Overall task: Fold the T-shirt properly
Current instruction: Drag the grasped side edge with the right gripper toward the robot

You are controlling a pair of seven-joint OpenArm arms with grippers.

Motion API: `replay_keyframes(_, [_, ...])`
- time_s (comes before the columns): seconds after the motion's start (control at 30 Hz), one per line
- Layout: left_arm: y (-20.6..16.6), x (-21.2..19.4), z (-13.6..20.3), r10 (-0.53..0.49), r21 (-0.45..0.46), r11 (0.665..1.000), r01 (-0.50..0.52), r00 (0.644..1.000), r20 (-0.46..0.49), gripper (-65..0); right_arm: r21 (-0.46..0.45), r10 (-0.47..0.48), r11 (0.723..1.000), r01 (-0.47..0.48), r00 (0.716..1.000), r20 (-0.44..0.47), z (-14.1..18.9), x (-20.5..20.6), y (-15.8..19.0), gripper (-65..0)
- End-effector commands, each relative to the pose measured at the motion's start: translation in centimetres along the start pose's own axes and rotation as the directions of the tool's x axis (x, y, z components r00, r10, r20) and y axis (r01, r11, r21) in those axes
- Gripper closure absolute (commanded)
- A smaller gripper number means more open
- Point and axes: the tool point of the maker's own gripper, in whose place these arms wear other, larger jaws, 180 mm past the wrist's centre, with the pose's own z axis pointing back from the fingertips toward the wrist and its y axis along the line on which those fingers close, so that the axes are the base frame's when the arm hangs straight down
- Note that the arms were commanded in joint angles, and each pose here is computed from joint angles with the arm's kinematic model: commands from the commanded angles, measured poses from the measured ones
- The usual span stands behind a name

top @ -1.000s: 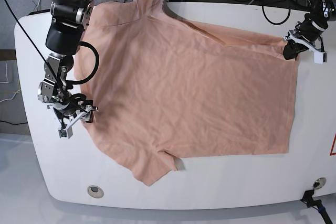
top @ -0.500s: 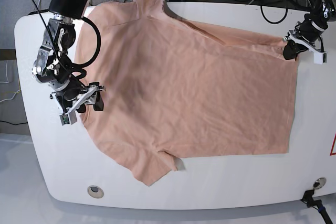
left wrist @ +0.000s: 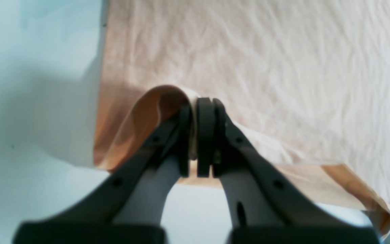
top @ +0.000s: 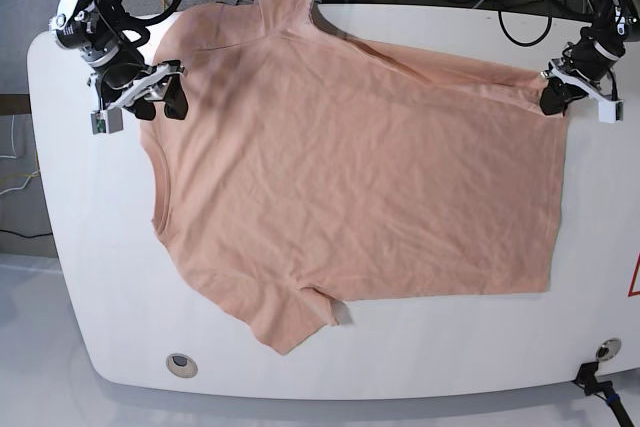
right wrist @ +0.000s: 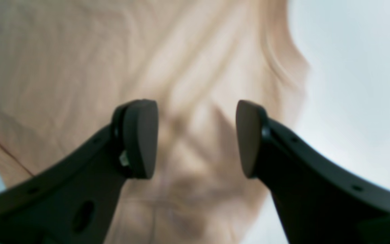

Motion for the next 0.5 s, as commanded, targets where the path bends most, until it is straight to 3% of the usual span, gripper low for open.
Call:
replay_keyframes(0.0, [-0.2, 1.5, 0.3, -0.024, -0.014, 1.0, 0.025, 0.999, 0.04, -1.9, 0.007, -0.009, 1.0, 0.008, 0.999, 0.049, 1.1, 0.9, -0.3, -35.6])
replay_keyframes(0.47, [0.1, 1.1, 0.3, -0.044, 0.008, 0.999, 0.043, 0.999, 0.021, -1.9, -0.065, -0.099, 0.994, 0.091, 0.987, -0.123, 4.8, -7.2, -1.7, -35.6])
